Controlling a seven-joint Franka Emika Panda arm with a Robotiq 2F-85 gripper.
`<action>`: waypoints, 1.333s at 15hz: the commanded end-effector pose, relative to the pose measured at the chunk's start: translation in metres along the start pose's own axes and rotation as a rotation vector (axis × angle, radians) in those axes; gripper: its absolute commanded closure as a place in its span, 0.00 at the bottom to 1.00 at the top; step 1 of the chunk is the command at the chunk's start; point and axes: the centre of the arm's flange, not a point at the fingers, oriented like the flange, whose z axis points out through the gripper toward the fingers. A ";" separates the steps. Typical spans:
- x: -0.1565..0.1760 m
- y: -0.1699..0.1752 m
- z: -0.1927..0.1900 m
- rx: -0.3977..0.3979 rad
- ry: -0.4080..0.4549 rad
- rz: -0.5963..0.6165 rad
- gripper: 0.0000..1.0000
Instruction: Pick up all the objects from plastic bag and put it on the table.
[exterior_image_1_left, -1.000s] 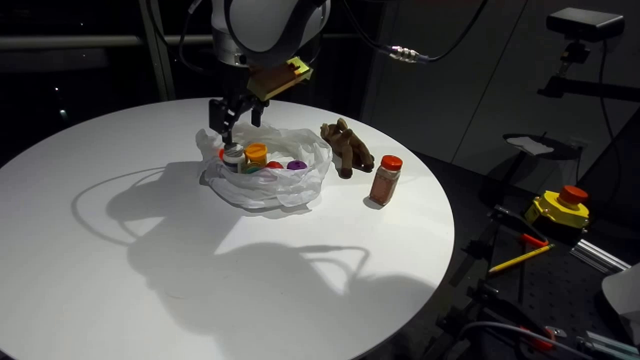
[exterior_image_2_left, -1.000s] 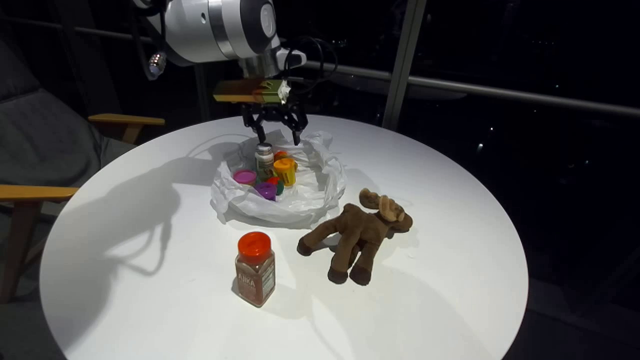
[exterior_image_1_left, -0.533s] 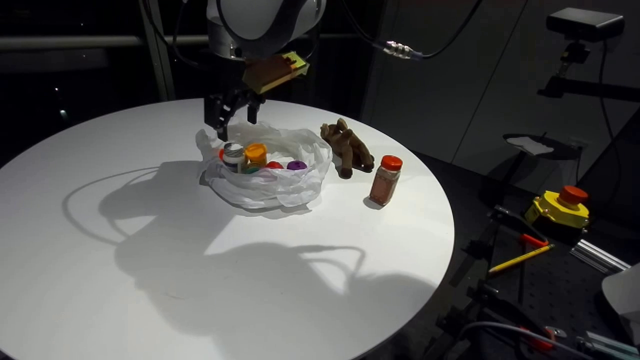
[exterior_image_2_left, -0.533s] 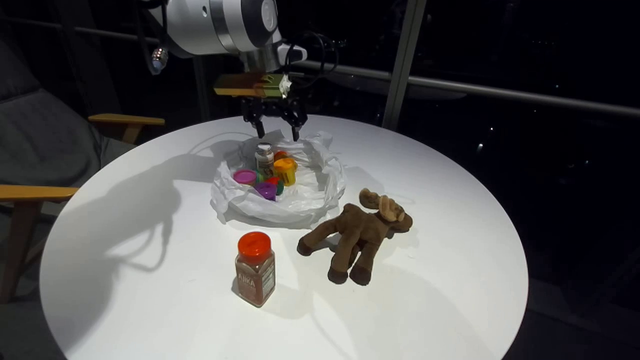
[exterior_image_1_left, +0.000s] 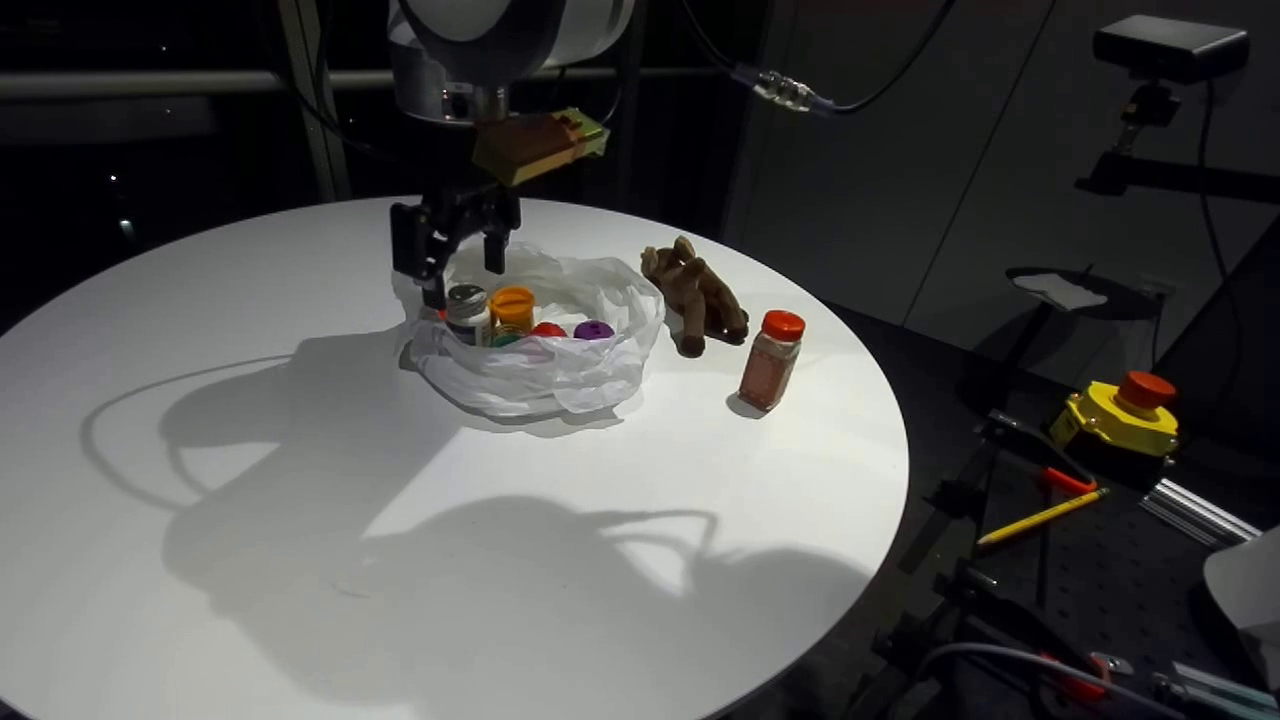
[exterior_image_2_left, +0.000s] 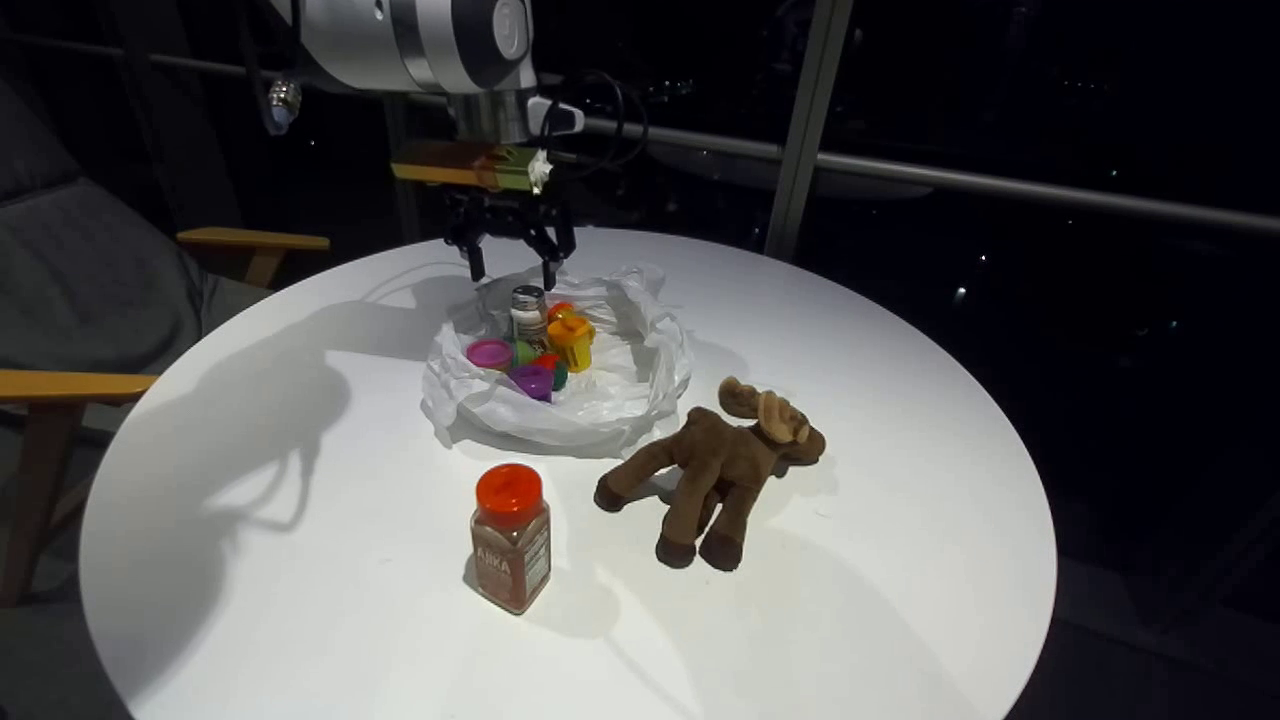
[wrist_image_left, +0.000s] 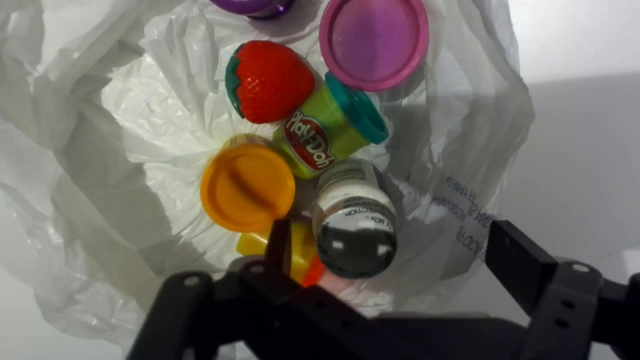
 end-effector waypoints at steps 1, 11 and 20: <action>0.005 0.004 -0.002 -0.003 0.000 -0.005 0.00; 0.010 0.004 0.019 0.009 -0.018 0.004 0.00; 0.018 0.015 0.003 -0.018 0.032 0.026 0.80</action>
